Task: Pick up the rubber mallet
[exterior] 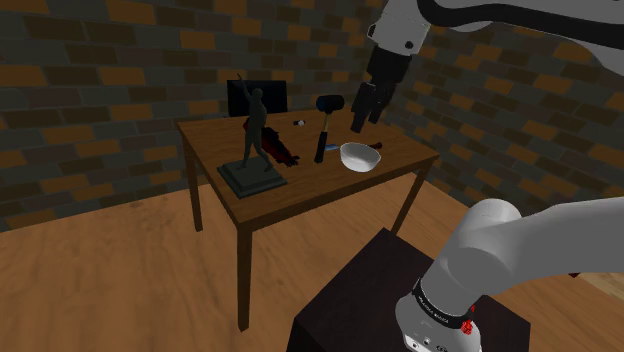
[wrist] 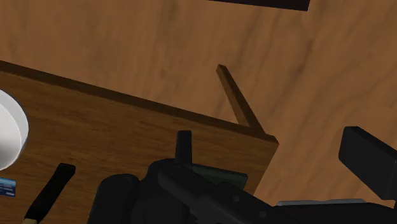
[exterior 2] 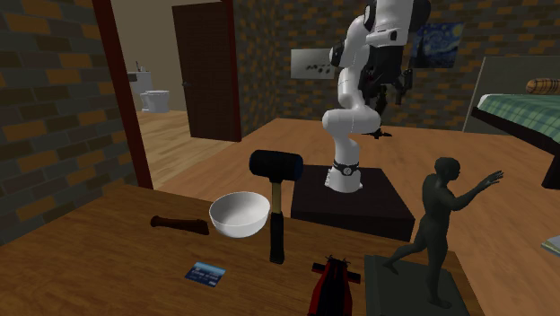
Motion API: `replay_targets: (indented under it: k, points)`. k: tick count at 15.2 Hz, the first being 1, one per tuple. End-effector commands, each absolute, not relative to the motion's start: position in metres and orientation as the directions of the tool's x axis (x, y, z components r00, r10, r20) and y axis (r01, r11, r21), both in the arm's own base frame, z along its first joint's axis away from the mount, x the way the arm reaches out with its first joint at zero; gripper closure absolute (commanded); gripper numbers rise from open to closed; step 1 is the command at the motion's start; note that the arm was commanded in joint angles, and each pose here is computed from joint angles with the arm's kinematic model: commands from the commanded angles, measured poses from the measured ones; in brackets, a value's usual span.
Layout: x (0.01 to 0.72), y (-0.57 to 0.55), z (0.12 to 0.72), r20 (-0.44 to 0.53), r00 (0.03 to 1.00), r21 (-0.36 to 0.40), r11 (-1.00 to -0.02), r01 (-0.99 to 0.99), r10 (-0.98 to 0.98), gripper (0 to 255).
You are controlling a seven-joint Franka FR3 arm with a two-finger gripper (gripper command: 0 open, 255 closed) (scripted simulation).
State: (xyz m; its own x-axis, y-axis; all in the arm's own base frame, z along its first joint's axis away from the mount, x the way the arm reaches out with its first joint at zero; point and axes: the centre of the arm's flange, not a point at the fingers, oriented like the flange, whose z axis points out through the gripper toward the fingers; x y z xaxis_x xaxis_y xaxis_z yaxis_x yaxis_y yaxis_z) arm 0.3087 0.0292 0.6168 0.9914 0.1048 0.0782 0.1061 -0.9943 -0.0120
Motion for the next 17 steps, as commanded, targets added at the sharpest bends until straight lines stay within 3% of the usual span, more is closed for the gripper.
replay_targets:
  k: [1, 17]
  points:
    - [0.309, 0.029, 0.617, 0.078, 0.991, -0.012, -0.994, 0.106, 0.105, 0]
    - [0.442, -0.117, 0.588, 0.036, 0.866, 0.093, -0.864, 0.495, 0.5, 0]
